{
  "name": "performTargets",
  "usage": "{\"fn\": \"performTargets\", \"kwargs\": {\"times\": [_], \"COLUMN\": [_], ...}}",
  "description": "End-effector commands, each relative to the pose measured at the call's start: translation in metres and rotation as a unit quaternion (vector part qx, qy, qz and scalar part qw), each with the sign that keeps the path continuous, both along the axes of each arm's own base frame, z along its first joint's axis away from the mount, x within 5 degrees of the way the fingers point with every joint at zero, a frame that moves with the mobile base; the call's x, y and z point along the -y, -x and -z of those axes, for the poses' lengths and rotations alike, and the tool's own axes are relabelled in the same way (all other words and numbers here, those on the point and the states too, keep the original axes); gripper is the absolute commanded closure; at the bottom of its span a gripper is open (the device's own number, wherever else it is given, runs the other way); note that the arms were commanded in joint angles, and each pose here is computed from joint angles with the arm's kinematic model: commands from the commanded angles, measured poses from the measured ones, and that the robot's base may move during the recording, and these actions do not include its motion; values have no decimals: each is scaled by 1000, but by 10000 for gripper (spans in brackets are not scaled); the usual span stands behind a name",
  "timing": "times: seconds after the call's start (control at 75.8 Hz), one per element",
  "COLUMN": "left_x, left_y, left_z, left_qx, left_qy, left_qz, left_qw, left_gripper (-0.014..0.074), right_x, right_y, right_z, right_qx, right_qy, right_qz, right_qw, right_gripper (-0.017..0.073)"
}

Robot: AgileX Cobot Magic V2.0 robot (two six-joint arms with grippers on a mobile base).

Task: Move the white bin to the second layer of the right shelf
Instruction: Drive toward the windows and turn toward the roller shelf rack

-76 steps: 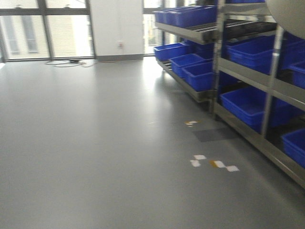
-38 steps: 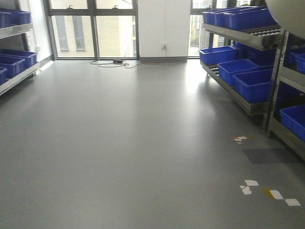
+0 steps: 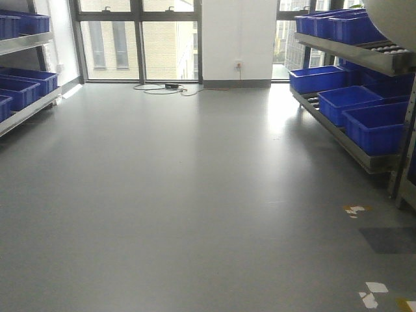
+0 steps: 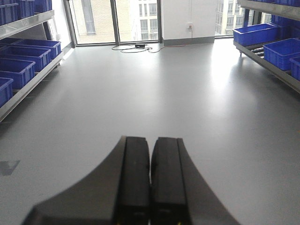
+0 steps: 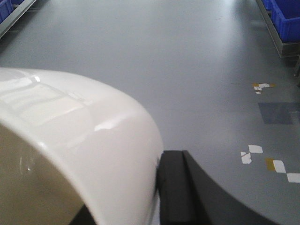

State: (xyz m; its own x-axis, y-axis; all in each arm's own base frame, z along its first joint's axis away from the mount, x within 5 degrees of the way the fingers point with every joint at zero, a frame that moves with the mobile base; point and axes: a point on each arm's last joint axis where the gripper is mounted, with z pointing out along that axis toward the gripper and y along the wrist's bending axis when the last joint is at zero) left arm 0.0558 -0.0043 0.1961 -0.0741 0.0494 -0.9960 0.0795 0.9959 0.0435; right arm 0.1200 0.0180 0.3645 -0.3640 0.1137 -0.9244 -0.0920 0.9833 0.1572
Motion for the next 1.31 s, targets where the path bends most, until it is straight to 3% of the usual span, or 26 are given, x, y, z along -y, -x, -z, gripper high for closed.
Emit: {"fn": "performTargets", "kwargs": {"times": [0.0, 1.293], "left_x": [0, 0], "left_y": [-1, -1], "left_z": [4, 4], "left_qx": [32, 32], "left_qy": [5, 5], "left_qz": [1, 1], "left_qw": [999, 999], "left_gripper": [509, 509], "right_x": [1, 1], "right_y": [-1, -1], "right_z": [-18, -18], "right_qx": [65, 65], "right_qy": [-4, -4], "right_qz": [4, 4], "right_qw": [998, 998], "right_gripper": [504, 504]}}
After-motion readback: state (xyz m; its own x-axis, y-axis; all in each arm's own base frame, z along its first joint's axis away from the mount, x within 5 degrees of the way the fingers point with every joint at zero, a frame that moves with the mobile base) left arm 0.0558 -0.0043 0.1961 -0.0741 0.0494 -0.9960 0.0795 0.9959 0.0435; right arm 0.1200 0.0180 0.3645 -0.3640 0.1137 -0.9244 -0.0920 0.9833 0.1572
